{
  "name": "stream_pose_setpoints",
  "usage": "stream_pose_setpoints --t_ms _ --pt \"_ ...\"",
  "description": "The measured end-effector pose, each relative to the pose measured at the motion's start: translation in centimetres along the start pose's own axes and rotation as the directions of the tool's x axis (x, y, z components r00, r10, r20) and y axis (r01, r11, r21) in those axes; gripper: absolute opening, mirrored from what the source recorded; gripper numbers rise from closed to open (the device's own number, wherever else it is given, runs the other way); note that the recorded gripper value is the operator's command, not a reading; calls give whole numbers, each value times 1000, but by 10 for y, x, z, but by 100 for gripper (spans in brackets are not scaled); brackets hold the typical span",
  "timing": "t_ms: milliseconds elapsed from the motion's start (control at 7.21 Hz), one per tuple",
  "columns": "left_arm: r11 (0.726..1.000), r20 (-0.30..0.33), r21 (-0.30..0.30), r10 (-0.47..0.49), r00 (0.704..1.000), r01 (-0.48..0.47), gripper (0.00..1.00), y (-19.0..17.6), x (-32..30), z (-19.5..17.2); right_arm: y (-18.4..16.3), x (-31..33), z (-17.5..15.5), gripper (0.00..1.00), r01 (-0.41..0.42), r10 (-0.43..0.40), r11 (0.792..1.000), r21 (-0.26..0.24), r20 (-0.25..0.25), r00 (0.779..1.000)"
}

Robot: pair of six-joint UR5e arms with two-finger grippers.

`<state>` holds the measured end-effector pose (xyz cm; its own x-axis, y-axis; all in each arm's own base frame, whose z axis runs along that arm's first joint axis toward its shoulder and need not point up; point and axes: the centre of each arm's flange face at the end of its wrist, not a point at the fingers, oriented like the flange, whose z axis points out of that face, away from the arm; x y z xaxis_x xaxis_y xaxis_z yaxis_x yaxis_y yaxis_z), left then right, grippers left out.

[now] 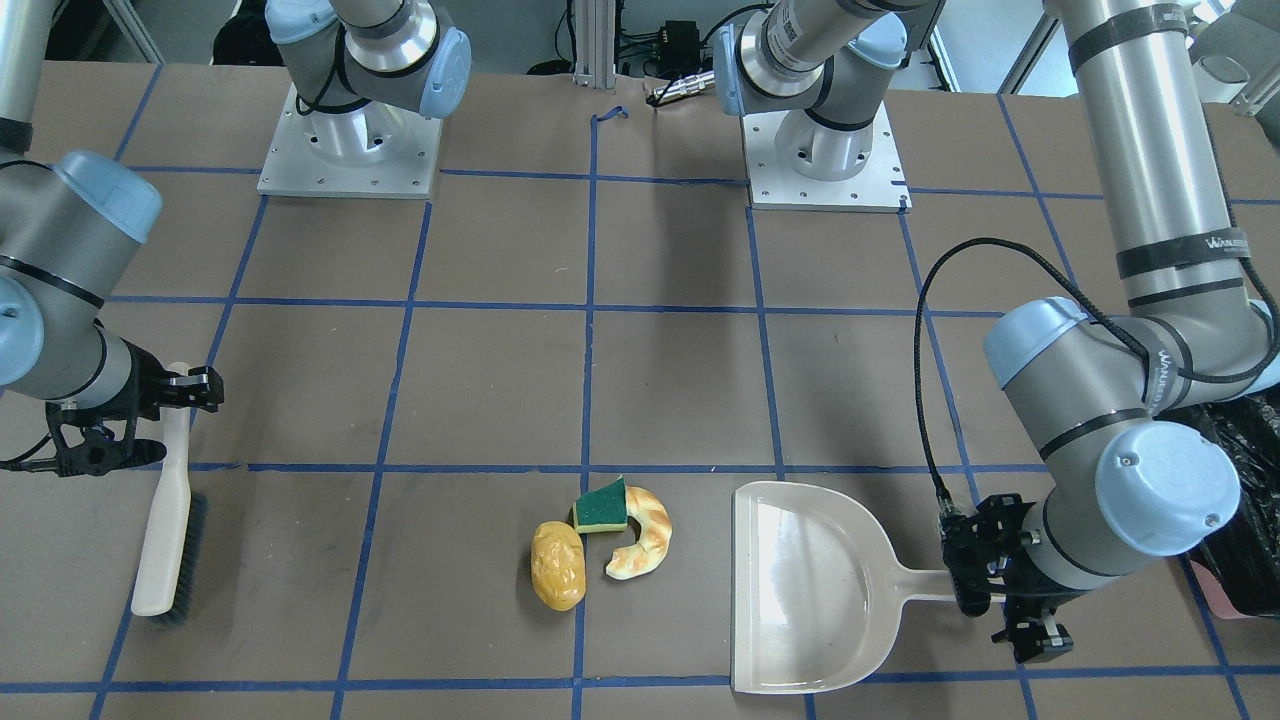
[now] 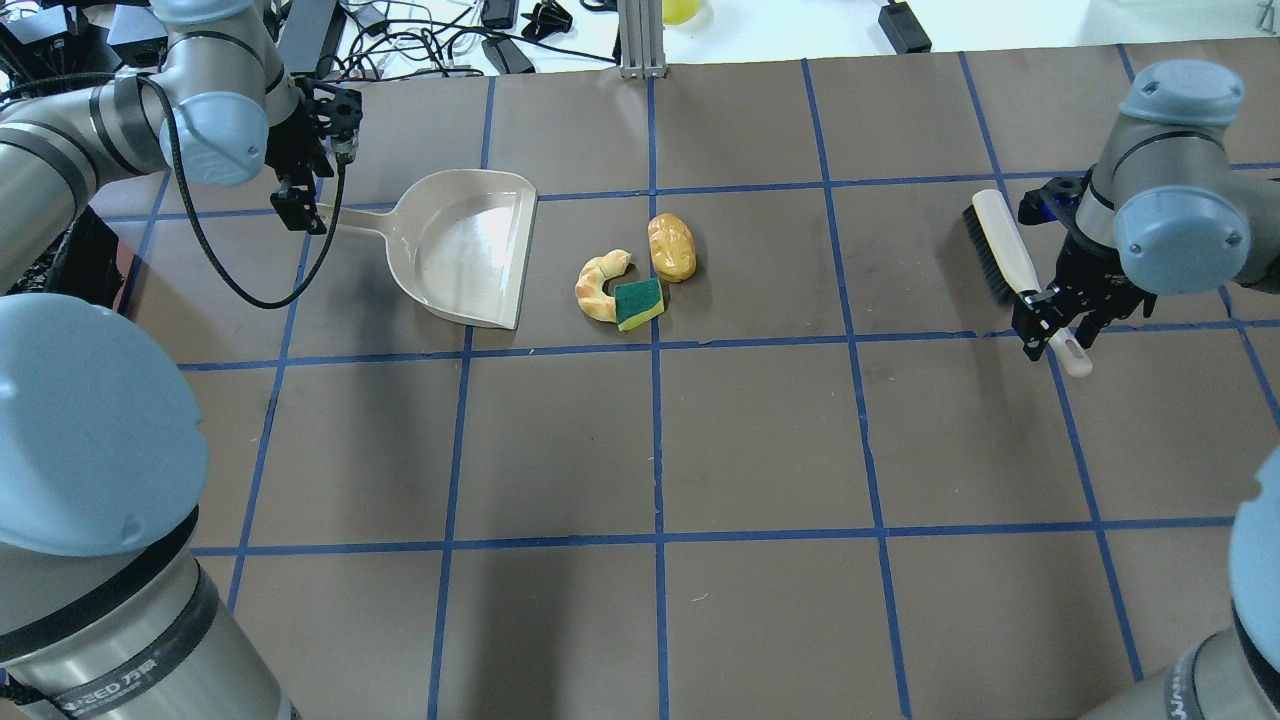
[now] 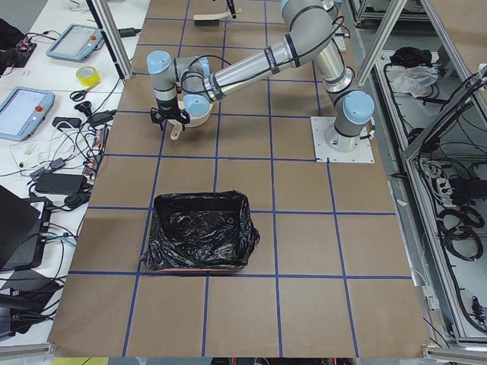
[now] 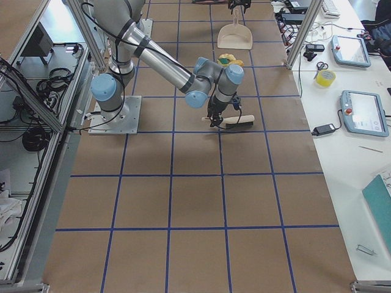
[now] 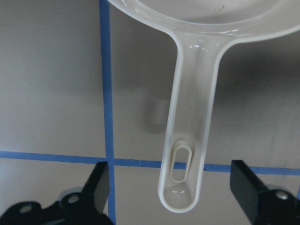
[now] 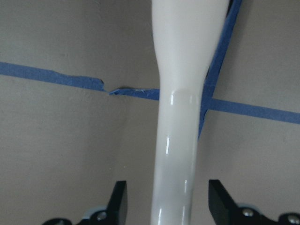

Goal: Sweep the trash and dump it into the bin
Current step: 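Lower the right gripper and grasp the white brush handle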

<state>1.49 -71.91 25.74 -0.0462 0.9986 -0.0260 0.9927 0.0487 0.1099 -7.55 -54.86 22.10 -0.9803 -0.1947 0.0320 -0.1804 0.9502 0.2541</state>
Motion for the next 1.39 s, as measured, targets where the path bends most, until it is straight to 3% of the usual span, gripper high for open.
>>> stream_pose_setpoints --t_ms 139,416,693,970,1109,1386 --pt "1000 -21 4 3 1000 -3 92 -1 2 3 0 0 0 3 -5 5 1000 -1 1 1000" --pt "1000 -41 10 3 999 -2 92 -2 4 8 0 1 -3 0 -13 13 1000 4 1 1000" --pt "1000 -53 12 -11 999 12 83 -5 6 11 0 1 -9 0 -24 24 1000 19 3 1000" --pt "999 -58 14 -31 998 32 64 -6 8 12 -6 -1 -23 0 -67 67 997 40 2 998" --pt "999 -58 15 -28 998 29 48 -7 9 12 -10 -10 -34 0 -103 102 993 50 13 995" --pt "999 -57 37 -24 998 26 25 -9 9 12 -20 -52 -51 0 -108 104 991 77 50 993"
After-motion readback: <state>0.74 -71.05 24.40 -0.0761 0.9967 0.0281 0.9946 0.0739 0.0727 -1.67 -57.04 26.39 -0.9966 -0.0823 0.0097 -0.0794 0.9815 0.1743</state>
